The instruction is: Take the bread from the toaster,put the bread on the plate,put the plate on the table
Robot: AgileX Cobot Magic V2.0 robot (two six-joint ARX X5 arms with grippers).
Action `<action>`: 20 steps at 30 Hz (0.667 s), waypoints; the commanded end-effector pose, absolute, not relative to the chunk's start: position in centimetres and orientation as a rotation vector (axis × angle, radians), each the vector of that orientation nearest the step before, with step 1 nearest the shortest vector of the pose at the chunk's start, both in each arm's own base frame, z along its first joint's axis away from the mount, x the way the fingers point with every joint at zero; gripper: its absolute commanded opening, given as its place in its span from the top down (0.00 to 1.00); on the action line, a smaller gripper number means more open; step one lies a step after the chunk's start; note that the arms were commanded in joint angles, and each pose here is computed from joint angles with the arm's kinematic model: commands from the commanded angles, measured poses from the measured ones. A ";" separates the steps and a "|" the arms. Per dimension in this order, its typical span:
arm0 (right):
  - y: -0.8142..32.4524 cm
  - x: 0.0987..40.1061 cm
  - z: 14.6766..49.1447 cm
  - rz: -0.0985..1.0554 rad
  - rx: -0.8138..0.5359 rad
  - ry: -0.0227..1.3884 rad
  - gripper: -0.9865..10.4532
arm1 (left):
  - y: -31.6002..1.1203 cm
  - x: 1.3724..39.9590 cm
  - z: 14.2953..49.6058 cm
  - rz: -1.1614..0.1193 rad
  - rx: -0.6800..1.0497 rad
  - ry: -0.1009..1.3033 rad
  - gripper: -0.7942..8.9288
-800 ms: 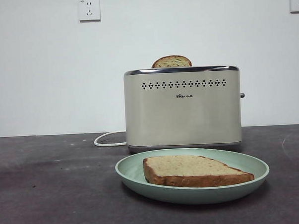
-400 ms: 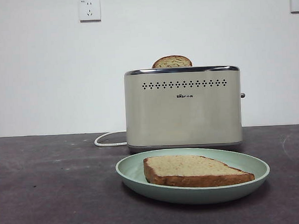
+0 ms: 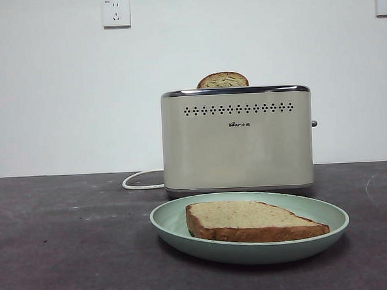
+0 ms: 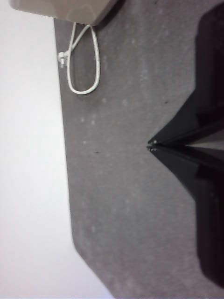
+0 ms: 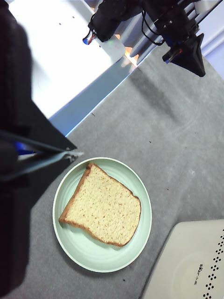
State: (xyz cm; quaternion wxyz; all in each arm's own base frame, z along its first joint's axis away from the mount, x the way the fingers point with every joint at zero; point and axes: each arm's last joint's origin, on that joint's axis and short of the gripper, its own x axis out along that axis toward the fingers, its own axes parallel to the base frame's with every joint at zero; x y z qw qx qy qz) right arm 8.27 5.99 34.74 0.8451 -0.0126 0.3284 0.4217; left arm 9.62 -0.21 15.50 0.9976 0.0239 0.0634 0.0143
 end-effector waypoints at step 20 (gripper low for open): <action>6.0 8.3 34.8 0.892 -0.032 0.682 0.91 | -0.2 9.6 14.7 0.033 0.032 0.175 0.92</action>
